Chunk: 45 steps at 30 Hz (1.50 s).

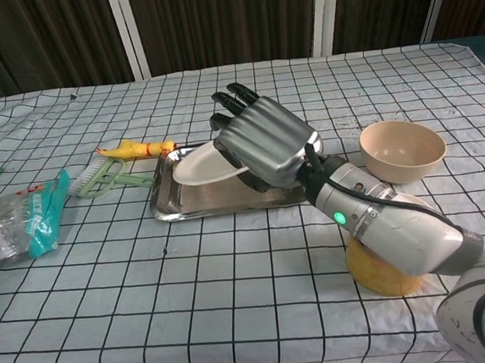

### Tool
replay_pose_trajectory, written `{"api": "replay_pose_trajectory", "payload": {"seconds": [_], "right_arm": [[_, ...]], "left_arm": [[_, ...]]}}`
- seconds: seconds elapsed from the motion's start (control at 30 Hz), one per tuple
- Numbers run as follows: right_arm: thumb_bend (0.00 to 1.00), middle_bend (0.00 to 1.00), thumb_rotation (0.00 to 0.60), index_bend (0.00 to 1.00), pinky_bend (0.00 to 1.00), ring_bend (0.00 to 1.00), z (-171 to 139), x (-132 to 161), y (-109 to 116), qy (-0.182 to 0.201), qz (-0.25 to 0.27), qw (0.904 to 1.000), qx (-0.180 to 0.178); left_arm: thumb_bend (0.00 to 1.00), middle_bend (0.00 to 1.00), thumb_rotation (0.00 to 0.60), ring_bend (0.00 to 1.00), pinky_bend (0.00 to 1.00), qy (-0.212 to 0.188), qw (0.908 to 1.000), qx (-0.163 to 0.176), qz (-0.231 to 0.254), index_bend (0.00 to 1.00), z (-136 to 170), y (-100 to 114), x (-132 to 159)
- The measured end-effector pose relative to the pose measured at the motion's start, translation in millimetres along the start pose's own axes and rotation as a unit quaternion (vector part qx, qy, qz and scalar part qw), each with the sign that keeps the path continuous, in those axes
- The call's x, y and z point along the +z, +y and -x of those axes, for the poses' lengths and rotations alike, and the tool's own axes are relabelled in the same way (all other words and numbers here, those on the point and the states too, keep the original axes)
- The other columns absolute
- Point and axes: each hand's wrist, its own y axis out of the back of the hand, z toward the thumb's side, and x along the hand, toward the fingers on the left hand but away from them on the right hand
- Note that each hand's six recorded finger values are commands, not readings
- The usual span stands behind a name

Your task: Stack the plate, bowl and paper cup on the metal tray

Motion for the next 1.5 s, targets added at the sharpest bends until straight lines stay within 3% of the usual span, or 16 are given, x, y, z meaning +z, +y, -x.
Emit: {"api": "replay_pose_trajectory", "payload": {"seconds": [0.43,1.0,1.2,1.5], "right_arm": [[0.21,0.10,0.600,0.27,0.00,0.00,-11.7,5.0,-10.2,0.011,0.002,0.9991,0.041],[0.09,0.03,0.600,0.15,0.00,0.00,-18.2,-6.4,-4.0,0.020,-0.009,0.9977,0.064],[0.05,0.00,0.600,0.09,0.00,0.00,-20.2,-9.3,-4.8,0.028,-0.026,0.9954,0.088],[0.04,0.00,0.600,0.07,0.00,0.00,-19.1,-18.9,-0.3,0.014,-0.032,0.9946,0.098]], "left_arm": [[0.41,0.08,0.600,0.03,0.09,-0.017,0.9998,0.013,0.002,0.00,2.9,1.9,5.5],[0.41,0.08,0.600,0.03,0.09,-0.018,0.9998,0.006,-0.003,0.00,0.3,-2.3,6.7],[0.41,0.08,0.600,0.03,0.09,-0.018,0.9998,0.006,-0.003,0.00,-0.1,-1.9,6.9],[0.41,0.08,0.600,0.03,0.09,-0.019,0.9998,0.005,-0.003,0.00,-0.4,-2.7,6.8]]}}
